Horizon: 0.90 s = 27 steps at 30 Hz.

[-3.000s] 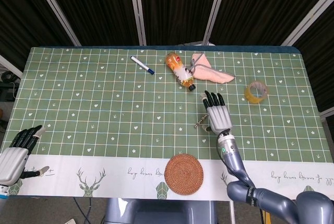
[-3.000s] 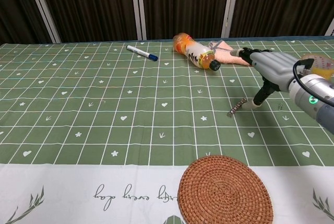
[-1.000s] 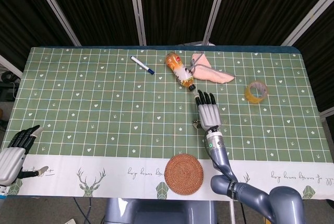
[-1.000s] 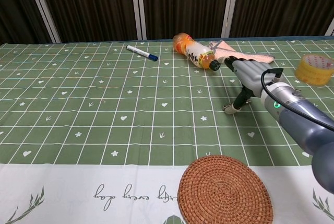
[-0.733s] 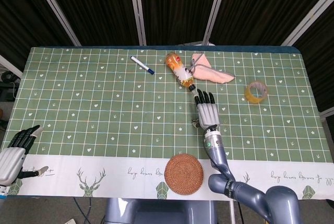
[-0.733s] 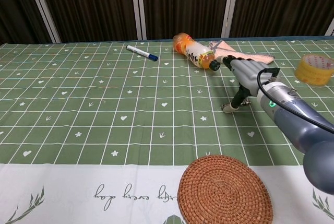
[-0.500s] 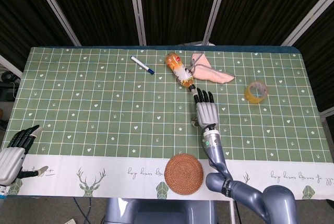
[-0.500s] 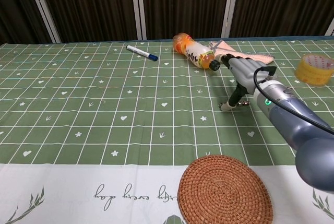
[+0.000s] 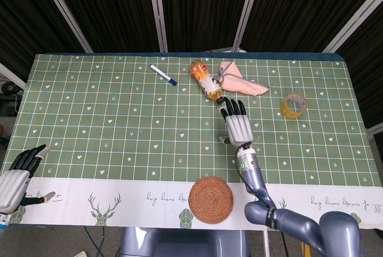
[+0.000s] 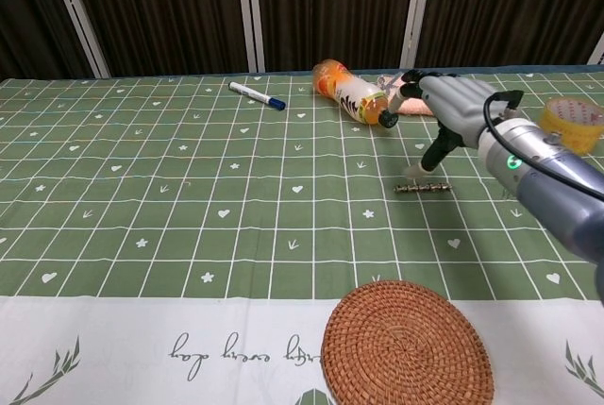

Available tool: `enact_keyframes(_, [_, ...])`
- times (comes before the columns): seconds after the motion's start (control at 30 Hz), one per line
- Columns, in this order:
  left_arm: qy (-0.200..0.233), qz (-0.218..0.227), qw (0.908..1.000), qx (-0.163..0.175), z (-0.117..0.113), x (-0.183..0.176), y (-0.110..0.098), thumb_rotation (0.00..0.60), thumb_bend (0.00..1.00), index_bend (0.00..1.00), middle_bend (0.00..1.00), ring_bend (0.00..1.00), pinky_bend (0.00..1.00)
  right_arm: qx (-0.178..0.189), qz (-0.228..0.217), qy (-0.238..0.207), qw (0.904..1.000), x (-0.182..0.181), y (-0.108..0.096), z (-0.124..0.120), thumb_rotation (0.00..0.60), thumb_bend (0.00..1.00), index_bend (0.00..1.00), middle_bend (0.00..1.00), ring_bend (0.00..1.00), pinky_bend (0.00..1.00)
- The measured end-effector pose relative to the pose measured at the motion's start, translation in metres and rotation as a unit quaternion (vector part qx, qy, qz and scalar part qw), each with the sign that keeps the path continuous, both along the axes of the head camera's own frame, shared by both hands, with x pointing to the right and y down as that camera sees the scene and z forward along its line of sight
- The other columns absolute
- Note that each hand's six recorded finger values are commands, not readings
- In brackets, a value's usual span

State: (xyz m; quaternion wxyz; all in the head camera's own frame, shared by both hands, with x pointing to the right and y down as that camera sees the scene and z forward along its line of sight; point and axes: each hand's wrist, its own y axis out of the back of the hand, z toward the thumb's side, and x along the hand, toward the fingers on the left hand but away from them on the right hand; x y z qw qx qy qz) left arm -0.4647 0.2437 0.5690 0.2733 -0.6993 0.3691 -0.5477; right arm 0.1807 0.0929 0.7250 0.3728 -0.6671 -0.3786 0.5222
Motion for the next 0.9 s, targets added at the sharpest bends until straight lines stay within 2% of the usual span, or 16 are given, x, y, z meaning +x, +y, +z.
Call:
enact_keyframes(0.17, [-0.004,0.004,1.0000,0.000,0.000,0.001,0.001,0.600,0.02,0.00,0.00,0.00,0.00,-0.017,0.006,0.021,0.9996,0.023,-0.001,-0.005,0.600,0.06,0.42,0.15,0.00,0.00])
enact_keyframes(0.37, [-0.006,0.007,1.0000,0.002,0.001,0.003,0.001,0.600,0.02,0.00,0.00,0.00,0.00,-0.044,0.019,0.044,0.9979,0.046,0.002,0.004,0.600,0.09,0.45,0.15,0.00,0.00])
enact_keyframes(0.9, [-0.010,0.004,0.9999,0.000,0.004,0.002,0.000,0.600,0.02,0.00,0.00,0.00,0.00,-0.056,0.026,0.041,0.9973,0.053,0.010,0.023,0.600,0.20,0.46,0.15,0.00,0.00])
